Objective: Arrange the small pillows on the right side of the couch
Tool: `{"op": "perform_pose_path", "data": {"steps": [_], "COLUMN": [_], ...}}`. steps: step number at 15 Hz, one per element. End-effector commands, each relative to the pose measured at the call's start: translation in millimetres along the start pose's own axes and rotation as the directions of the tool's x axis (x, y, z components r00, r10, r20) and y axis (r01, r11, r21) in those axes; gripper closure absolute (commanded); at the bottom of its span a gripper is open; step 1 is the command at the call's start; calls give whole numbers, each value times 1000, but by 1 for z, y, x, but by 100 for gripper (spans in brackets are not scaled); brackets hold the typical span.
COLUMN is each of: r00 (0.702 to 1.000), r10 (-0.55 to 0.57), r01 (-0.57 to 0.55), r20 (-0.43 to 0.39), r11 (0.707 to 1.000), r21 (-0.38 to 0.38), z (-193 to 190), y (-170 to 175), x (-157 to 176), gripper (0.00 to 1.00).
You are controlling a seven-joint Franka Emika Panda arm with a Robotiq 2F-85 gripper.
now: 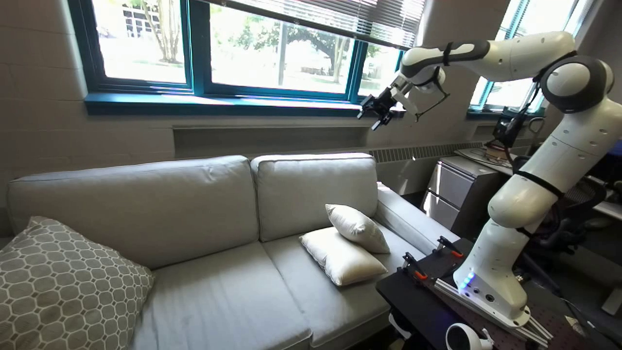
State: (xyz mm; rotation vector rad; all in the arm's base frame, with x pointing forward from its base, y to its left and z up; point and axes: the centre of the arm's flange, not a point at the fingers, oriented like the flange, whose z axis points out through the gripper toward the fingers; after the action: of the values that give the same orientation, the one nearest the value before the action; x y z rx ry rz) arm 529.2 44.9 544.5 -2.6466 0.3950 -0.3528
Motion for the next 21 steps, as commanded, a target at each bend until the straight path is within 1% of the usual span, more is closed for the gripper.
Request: {"op": "perform_pose_path", "data": {"steps": [1,2,4,6,7,8,9,10,11,14,16,18,20,21], "r00": [990,986,981,979,975,974,979,978,977,977,984,987,988,988], "r10": [117,137,159,175,199,214,179,192,197,200,166,154,149,151], "r01": [-118,-142,-173,-196,-218,-226,-198,-208,-211,-215,-179,-162,-147,-143], "r20": [-76,-98,-111,-108,-94,-72,-93,-82,-78,-79,-69,-52,-28,-16], "r11": [993,989,976,952,930,919,941,930,926,924,926,919,901,887], "r21": [-12,-47,-130,-235,-295,-324,-274,-302,-312,-315,-332,-358,-408,-439], "z": [74,100,154,204,219,224,218,230,235,230,239,265,302,323], "y": [-46,-52,-60,-61,-60,-62,-37,-38,-41,-45,-48,-48,-38,-30], "x": [48,54,63,68,68,65,42,43,46,52,47,51,59,65], "gripper": [0,0,0,0,0,0,0,0,0,0,0,0,0,0]}}
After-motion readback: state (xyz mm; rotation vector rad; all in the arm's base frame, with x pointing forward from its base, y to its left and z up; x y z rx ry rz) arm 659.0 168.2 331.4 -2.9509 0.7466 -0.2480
